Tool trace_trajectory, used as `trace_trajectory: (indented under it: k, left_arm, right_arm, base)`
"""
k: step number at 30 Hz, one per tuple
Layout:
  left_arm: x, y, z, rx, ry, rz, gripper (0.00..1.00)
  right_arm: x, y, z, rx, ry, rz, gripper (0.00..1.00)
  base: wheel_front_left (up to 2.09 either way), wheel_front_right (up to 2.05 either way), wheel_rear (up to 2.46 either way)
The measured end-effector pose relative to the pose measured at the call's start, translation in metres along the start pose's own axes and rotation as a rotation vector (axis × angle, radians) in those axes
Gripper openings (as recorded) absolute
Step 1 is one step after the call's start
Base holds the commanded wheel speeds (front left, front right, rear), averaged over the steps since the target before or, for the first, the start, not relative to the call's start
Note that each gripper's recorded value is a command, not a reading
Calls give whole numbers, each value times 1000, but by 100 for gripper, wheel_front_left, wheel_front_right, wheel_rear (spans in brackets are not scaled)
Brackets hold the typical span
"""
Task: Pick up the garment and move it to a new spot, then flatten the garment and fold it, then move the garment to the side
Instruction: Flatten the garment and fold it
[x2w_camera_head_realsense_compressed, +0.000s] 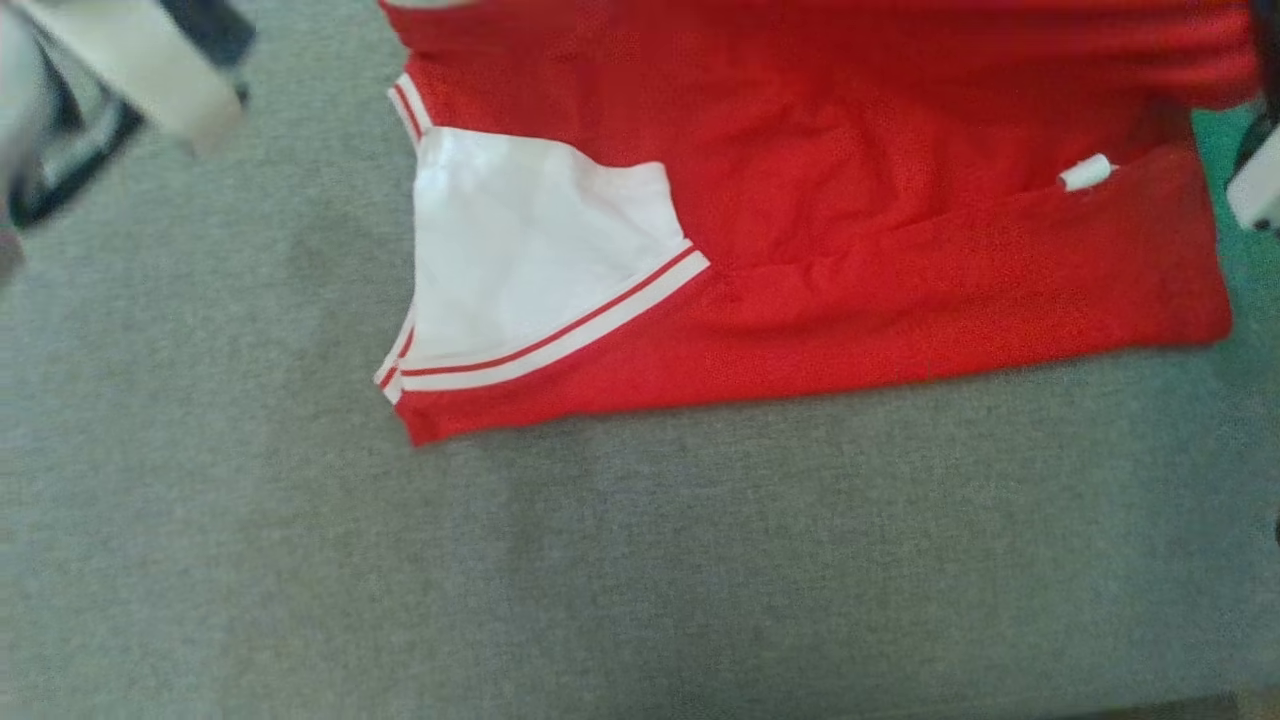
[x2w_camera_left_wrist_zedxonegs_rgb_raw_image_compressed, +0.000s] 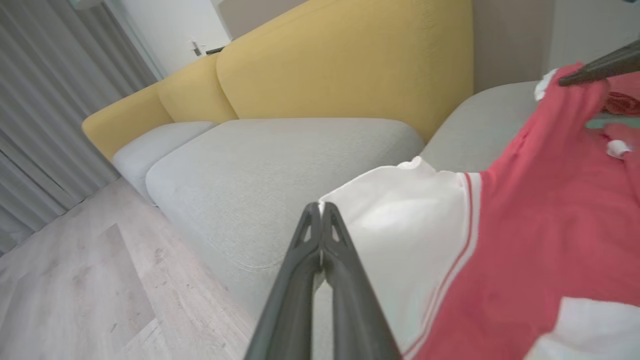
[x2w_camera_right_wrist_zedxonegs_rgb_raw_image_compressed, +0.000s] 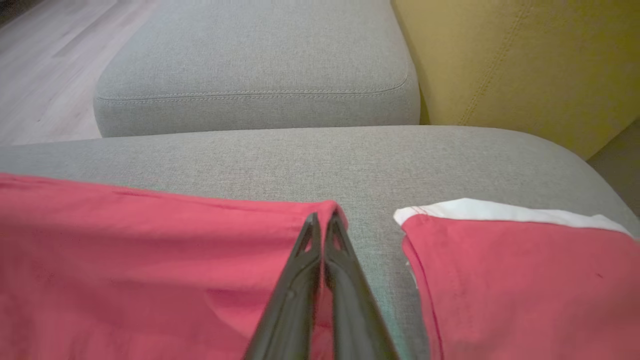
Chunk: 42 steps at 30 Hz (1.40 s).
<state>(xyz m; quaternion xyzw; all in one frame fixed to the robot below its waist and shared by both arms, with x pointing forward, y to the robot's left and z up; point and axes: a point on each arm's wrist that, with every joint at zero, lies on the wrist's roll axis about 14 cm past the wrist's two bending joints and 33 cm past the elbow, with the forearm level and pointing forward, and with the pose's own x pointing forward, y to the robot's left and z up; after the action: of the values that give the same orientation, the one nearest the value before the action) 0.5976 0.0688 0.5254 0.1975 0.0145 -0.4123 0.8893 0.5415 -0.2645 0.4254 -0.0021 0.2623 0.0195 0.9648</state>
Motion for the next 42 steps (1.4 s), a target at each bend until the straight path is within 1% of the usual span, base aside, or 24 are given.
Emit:
trace_trajectory:
  k: [6,11,16,21,28,30,31,32,33,34,35,38,42]
  left_arm:
    - [-36,-35,-11,-33,-5,-20,0]
    - [-61,-65,-19,-68,3,-34,0]
    - [-78,-81,-18,-74,-1,-22,0]
    - [-91,-105,-27,-143,25,-22,0]
    - [-104,-126,-36,-194,48,-4,0]
    - [-109,-140,-45,-235,70,-11,0]
    - [-109,-144,-48,-248,75,-13,0]
    - [-109,-148,-51,-260,82,-14,0]
    - [-108,-152,-54,-277,89,-10,18]
    - [-107,-155,-56,-292,94,-7,62]
    - [-106,-156,-58,-302,98,6,100]
    - [-102,-151,-55,-340,85,99,100]
    - [-98,-138,-39,-397,20,297,100]
  right_arm:
    - [-12,-4,0,10,-39,-10,0]
    - [-18,-6,-7,18,-41,-16,0]
    - [-29,-7,-19,24,-34,-21,0]
    - [-45,-9,-38,15,1,-31,0]
    - [-58,-3,-52,35,15,-36,0]
    - [-62,0,-63,38,37,-38,0]
    - [-62,0,-66,39,44,-39,6]
    - [-63,1,-69,40,50,-40,26]
    - [-63,0,-70,43,51,-47,65]
    - [-63,-2,-70,43,45,-61,100]
    - [-63,-5,-70,41,33,-76,100]
    - [-68,-8,-66,76,-28,-109,100]
    - [-84,-8,-74,146,-99,-151,100]
  base:
    - [0,0,0]
    - [0,0,0]
    - [0,0,0]
    - [0,0,0]
    - [0,0,0]
    - [0,0,0]
    - [0,0,0]
    - [0,0,0]
    - [0,0,0]
    - [0,0,0]
    - [0,0,0]
    - [0,0,0]
    - [0,0,0]
